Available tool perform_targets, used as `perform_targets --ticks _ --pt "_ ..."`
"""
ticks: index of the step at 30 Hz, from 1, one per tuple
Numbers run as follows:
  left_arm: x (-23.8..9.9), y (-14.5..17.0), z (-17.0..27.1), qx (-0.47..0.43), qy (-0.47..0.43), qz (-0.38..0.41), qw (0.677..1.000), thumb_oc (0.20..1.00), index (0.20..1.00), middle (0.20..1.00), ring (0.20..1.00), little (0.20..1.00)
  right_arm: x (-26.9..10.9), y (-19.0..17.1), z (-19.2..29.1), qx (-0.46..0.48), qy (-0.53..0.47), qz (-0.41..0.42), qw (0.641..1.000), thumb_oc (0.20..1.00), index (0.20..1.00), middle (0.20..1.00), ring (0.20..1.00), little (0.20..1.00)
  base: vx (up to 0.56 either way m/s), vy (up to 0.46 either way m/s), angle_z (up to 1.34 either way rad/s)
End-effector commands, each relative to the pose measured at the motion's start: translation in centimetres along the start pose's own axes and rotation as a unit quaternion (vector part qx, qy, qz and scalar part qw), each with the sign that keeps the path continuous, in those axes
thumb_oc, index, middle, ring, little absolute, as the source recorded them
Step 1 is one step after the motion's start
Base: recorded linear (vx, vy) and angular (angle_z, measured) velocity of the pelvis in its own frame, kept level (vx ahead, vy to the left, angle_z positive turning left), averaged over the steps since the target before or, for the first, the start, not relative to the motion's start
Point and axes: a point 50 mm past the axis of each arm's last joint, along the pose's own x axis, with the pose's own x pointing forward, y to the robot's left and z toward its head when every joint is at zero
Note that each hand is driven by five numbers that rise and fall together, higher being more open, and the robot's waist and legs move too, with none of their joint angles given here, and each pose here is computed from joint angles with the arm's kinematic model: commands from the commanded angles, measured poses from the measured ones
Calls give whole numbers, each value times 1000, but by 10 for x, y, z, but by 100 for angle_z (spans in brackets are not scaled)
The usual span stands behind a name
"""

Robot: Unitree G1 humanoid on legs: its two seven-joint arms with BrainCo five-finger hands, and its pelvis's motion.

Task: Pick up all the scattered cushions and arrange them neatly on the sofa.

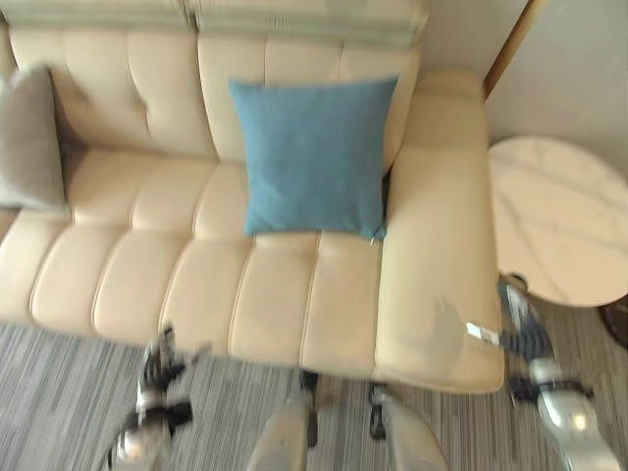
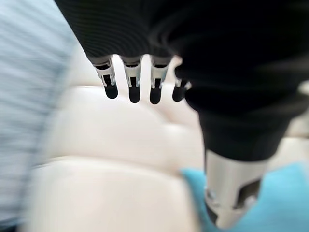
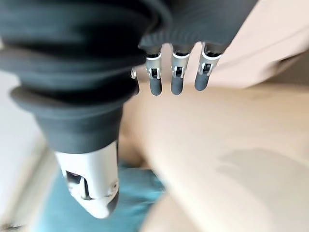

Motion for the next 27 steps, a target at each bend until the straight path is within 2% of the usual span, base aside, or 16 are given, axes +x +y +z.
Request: perform_targets --ticks 1,5,7,14,18,27 --pt "36 -2 69 54 -101 -27 993 1000 1000 1000 1000 1000 52 4 51 -46 -82 31 995 1000 1000 1000 1000 1000 15 63 -29" --pt "30 -2 19 79 -3 -28 996 1000 1000 1000 1000 1000 46 20 -9 -58 51 51 996 1000 1000 1000 1000 1000 -42 75 -40" --pt "35 -5 23 88 -5 -24 996 1000 1000 1000 1000 1000 46 32 -22 -9 85 39 996 1000 1000 1000 1000 1000 -343 27 -51" --pt "33 -14 22 84 -9 -32 996 1000 1000 1000 1000 1000 42 35 -28 17 98 26 995 1000 1000 1000 1000 1000 -174 -117 0" --pt "34 -23 25 81 -18 -40 996 1000 1000 1000 1000 1000 46 25 -22 16 86 8 996 1000 1000 1000 1000 1000 -230 -146 31" --pt "32 -30 23 79 -14 -53 995 1000 1000 1000 1000 1000 45 19 -27 12 99 4 995 1000 1000 1000 1000 1000 -131 1 25"
